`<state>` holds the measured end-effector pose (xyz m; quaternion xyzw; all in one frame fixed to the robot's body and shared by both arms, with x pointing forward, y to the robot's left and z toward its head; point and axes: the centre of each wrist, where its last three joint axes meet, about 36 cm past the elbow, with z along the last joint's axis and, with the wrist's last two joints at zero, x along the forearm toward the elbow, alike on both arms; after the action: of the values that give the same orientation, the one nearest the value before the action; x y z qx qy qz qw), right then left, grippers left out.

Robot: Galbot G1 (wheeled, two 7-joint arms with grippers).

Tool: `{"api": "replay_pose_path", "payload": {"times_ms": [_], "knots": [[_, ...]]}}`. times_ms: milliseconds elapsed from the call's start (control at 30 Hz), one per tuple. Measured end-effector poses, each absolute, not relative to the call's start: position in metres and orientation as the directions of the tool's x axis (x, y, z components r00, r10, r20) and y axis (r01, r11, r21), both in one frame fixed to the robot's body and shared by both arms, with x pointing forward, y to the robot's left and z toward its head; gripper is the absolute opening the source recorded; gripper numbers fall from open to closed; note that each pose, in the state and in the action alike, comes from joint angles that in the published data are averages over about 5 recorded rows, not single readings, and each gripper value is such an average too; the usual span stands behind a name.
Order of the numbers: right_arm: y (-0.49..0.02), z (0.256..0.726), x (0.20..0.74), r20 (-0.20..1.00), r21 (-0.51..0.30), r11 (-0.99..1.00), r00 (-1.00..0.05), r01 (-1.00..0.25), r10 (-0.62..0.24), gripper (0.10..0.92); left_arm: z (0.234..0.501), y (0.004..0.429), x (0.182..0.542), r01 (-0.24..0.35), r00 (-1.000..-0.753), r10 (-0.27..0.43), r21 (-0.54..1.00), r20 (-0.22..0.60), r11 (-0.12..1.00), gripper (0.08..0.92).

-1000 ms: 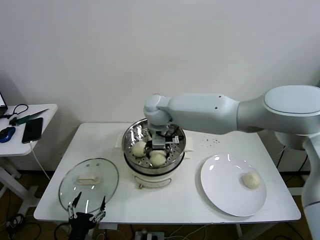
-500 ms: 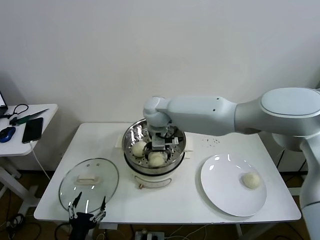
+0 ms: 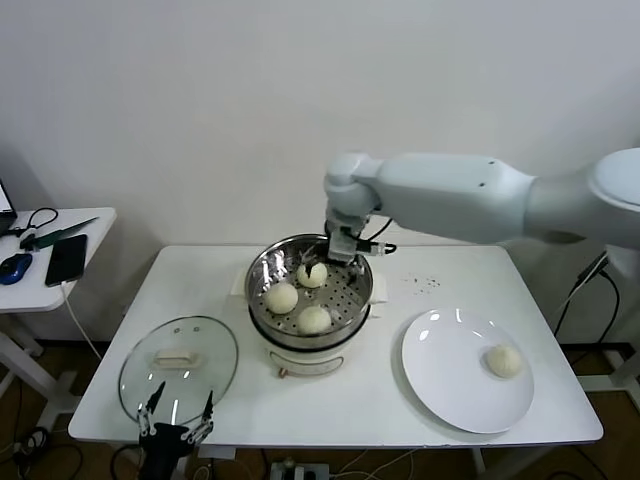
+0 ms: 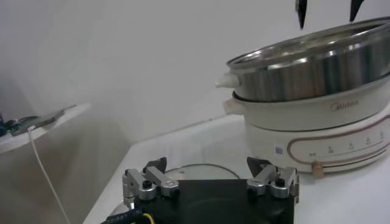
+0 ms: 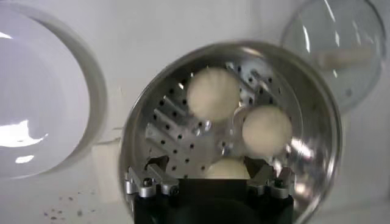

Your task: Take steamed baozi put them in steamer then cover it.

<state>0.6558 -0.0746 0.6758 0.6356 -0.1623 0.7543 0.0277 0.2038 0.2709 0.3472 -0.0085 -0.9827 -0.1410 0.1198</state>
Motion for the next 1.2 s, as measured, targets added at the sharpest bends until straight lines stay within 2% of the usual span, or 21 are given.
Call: {"api": "replay_pose_path", "payload": {"times_ms": [133,267,500,800,1200], "knots": [[-0.128,0.690,0.656,0.950,-0.286,-0.849,-0.247,-0.445,-0.191,0.823,0.350,0.269,0.205,0.055,-0.973,-0.009,0.270,0.231,0.961,0.823],[-0.185,0.692,0.648,0.942,-0.326,-0.703,-0.280,-0.632,-0.186,0.823,0.353,0.267,0.209,0.059,-0.975,-0.002,0.267,0.224,0.962,0.823],[-0.280,0.665,0.627,0.950,-0.311,-0.414,-0.274,-0.855,-0.148,0.823,0.354,0.267,0.209,0.062,-0.975,0.002,0.269,0.221,0.961,0.823],[-0.369,0.591,0.597,0.973,-0.218,-0.140,-0.203,-0.966,-0.112,0.823,0.355,0.268,0.207,0.059,-0.975,-0.003,0.271,0.222,0.961,0.823],[-0.433,0.512,0.573,0.991,-0.122,0.050,-0.125,-0.991,-0.051,0.823,0.352,0.267,0.208,0.057,-0.972,-0.008,0.269,0.235,0.961,0.823]]}}
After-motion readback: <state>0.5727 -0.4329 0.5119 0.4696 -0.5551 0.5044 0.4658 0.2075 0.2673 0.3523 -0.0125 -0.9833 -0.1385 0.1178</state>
